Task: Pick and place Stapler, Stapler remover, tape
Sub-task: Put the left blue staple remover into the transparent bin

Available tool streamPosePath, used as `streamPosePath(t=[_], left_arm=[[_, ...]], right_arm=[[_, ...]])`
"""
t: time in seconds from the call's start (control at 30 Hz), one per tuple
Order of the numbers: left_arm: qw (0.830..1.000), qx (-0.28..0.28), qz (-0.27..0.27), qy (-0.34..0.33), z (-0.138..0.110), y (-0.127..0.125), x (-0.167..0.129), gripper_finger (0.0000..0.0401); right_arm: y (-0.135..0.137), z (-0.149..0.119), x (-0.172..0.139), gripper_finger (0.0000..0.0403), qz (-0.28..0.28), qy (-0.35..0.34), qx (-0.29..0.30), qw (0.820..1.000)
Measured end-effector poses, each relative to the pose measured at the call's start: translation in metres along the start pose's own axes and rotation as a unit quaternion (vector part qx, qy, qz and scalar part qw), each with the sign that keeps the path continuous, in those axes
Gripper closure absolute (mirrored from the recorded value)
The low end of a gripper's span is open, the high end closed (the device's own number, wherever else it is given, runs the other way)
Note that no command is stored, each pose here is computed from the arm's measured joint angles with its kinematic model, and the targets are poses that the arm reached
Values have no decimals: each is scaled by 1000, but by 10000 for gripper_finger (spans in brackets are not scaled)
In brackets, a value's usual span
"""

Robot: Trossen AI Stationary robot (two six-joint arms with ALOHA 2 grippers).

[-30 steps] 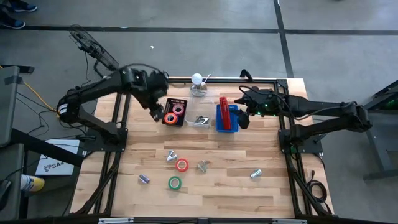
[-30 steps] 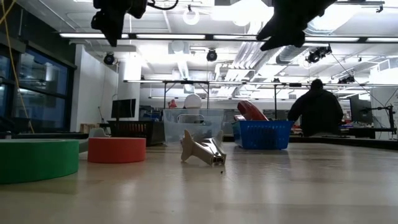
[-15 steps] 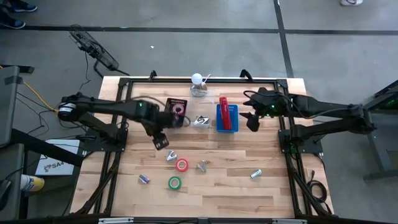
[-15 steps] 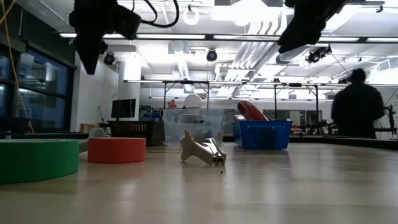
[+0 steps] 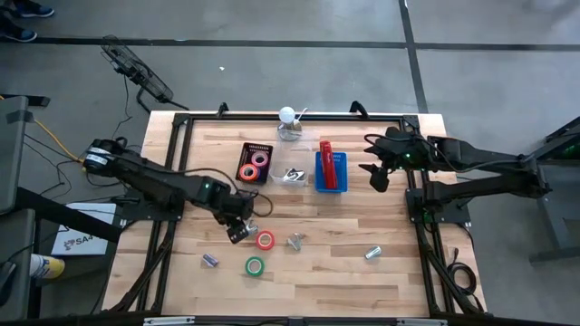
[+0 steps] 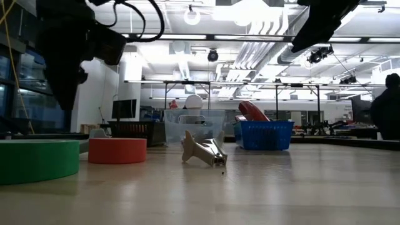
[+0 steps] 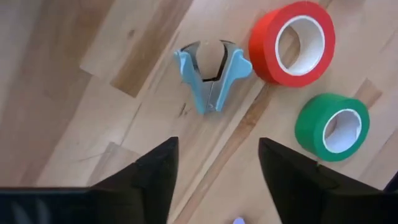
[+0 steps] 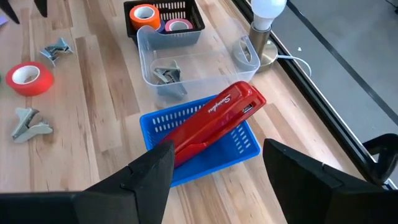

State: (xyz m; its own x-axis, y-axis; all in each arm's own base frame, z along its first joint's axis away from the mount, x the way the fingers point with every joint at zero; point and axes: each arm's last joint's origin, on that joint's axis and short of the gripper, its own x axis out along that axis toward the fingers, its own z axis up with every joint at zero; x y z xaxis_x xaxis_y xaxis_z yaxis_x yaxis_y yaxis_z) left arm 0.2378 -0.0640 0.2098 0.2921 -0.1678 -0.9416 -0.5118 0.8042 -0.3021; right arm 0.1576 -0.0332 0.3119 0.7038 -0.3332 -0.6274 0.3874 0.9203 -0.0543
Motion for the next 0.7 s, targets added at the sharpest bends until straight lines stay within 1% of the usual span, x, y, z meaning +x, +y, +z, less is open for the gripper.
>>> streamPosePath(t=[0.13,0.2,0.27,0.33,0.5,0.7], left_arm=[[1000,-15,-2,-24,-6,-1,9,130],[999,-11,-12,-35,-8,-1,15,108],[999,-1,-15,-49,-10,-2,21,94],[998,13,-6,-61,-13,-2,29,88],[996,56,40,-60,-20,-3,48,87],[992,77,50,-91,-14,-9,66,87]], right_arm=[[0,0,0,165,0,1,-1,1000],[0,0,0,165,0,1,-4,1000],[0,0,0,165,-5,0,-4,1000],[-1,0,0,165,-12,0,-4,1000],[-1,-1,0,165,-13,2,-5,1000],[-1,-1,0,165,-12,3,-6,1000]])
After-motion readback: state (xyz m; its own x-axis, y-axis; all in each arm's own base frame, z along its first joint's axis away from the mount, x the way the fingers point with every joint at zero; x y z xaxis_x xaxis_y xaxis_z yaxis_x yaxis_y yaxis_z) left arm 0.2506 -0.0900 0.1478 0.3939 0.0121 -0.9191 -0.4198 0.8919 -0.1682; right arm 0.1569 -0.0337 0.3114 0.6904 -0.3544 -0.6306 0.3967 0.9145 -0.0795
